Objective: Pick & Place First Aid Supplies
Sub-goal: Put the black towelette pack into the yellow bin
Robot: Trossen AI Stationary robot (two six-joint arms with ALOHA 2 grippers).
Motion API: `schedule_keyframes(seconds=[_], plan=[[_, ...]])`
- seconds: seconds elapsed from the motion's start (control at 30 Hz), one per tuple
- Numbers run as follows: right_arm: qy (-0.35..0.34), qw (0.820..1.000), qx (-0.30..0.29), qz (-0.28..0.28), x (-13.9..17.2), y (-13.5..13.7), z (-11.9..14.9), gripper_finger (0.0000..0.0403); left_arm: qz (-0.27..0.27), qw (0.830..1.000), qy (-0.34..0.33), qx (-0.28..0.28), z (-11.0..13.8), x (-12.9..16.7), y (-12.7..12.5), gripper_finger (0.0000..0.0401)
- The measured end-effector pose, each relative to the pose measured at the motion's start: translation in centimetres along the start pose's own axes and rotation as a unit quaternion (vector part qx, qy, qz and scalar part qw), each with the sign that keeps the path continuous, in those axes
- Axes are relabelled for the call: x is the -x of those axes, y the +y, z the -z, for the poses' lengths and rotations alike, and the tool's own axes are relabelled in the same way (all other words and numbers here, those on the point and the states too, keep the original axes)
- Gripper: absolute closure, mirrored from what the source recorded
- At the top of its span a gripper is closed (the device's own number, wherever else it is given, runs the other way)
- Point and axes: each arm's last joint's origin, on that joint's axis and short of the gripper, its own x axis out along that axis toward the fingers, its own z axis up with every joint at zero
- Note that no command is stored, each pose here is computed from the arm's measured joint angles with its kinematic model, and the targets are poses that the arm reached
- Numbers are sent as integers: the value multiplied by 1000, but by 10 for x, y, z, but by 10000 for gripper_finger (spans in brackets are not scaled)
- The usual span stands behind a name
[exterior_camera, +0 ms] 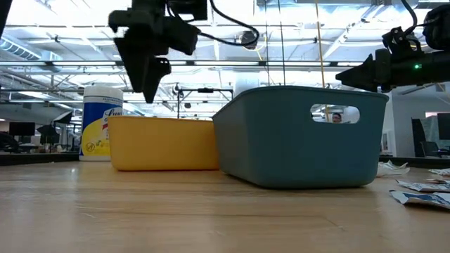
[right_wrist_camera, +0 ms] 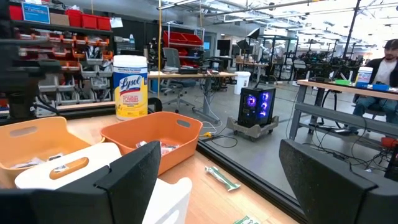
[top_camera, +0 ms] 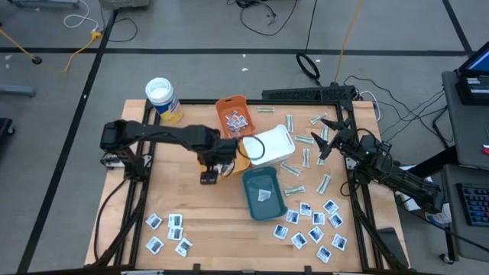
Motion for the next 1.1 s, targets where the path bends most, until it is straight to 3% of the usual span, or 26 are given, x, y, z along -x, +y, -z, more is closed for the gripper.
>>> schedule_keyframes(seconds=[0.33,0.7,1.1], plan=[[0,1000,0,0,0,0,0,80,6,990,2,-138,14,-3,-90,91],[0,1000,0,0,0,0,0,80,20,961,-4,-277,59,-7,-185,83],[0,1000,0,0,0,0,0,80,46,942,-30,-332,100,-15,-242,99]])
